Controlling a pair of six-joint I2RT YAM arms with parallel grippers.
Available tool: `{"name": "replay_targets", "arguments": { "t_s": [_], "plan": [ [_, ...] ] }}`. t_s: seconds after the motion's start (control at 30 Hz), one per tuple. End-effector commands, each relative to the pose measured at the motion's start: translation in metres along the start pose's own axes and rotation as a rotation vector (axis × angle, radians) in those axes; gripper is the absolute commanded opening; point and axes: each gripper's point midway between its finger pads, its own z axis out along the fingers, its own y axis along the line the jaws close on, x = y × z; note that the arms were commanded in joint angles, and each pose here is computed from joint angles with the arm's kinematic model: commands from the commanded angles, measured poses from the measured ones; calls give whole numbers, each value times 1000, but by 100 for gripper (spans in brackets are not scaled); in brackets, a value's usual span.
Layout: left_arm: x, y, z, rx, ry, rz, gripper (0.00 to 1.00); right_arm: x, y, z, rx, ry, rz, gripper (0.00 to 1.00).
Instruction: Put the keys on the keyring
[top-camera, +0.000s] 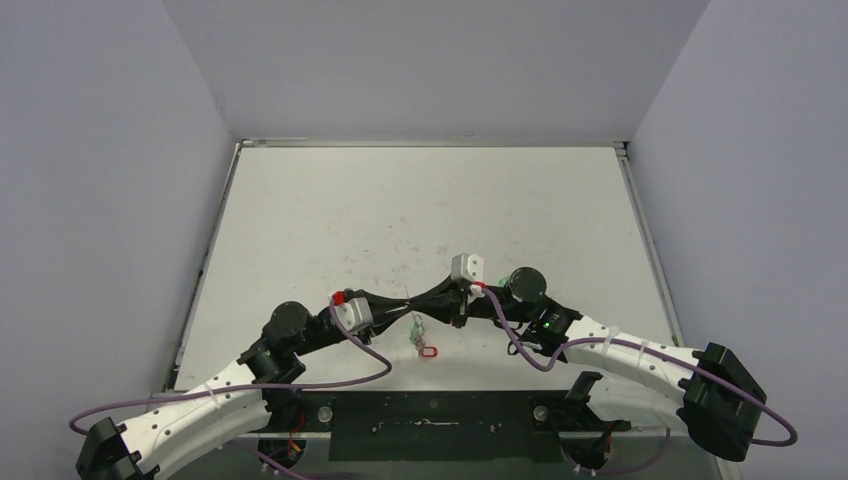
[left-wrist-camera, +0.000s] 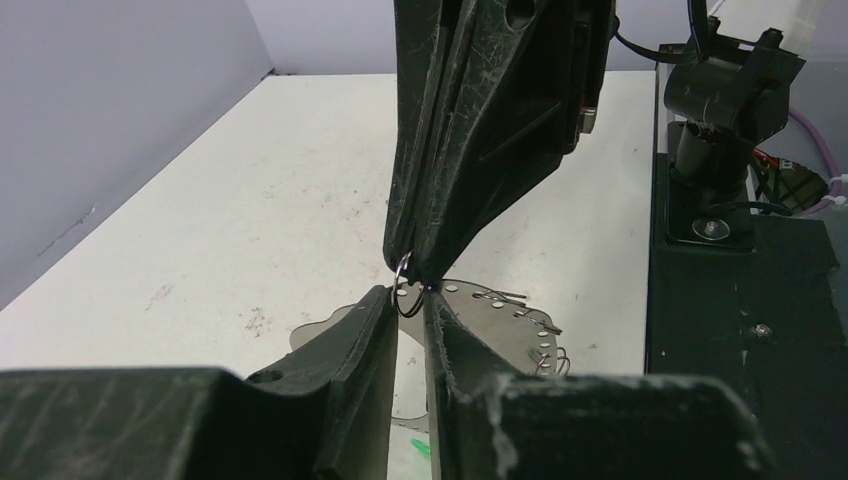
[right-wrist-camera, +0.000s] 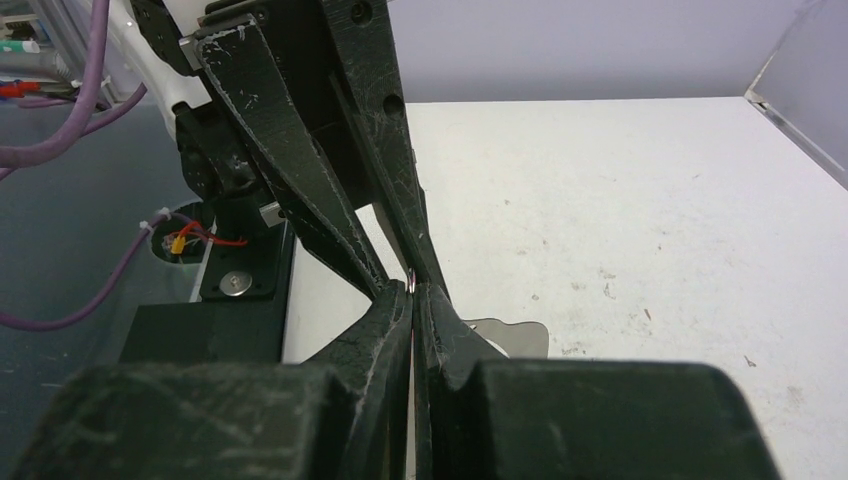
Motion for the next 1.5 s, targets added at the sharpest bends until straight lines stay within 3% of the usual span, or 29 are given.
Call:
{"name": "replay_targets", "arguments": {
  "t_s": [0.0, 0.13, 0.3, 0.53, 0.6, 0.77, 0.83, 1.07, 1.3, 1.47],
  "plan": [
    [-38, 8, 5, -25, -110, 47, 17, -24, 6, 5, -45, -60, -33, 0],
    [-40, 6, 5, -16, -115, 49, 17, -24, 7, 5, -46, -59, -33, 0],
    [-38, 5, 5, -4, -110, 49, 0, -24, 6, 5, -46, -58, -32, 0],
    [-39, 6, 3, -15, -109, 48, 0, -26, 13, 4, -78, -77, -44, 0],
    [-36, 6, 2, -21, -98, 43, 0, -26, 12, 5, -77, -76, -34, 12],
    [-28, 8, 1, -31, -56, 28, 0, -41, 17, 3, -94, -127, -37, 68],
    [-26, 8, 1, -32, -47, 27, 0, -53, 20, 3, -112, -170, -43, 80],
    [-23, 8, 0, -31, -32, 24, 0, -73, -5, 2, -16, -189, 7, 100],
    [-21, 7, -2, -33, -27, 17, 0, -61, -77, -18, 257, -74, 237, 100],
    [-20, 6, -2, -29, -25, 11, 0, -27, -130, -52, 581, 18, 343, 100]
  ]
}}
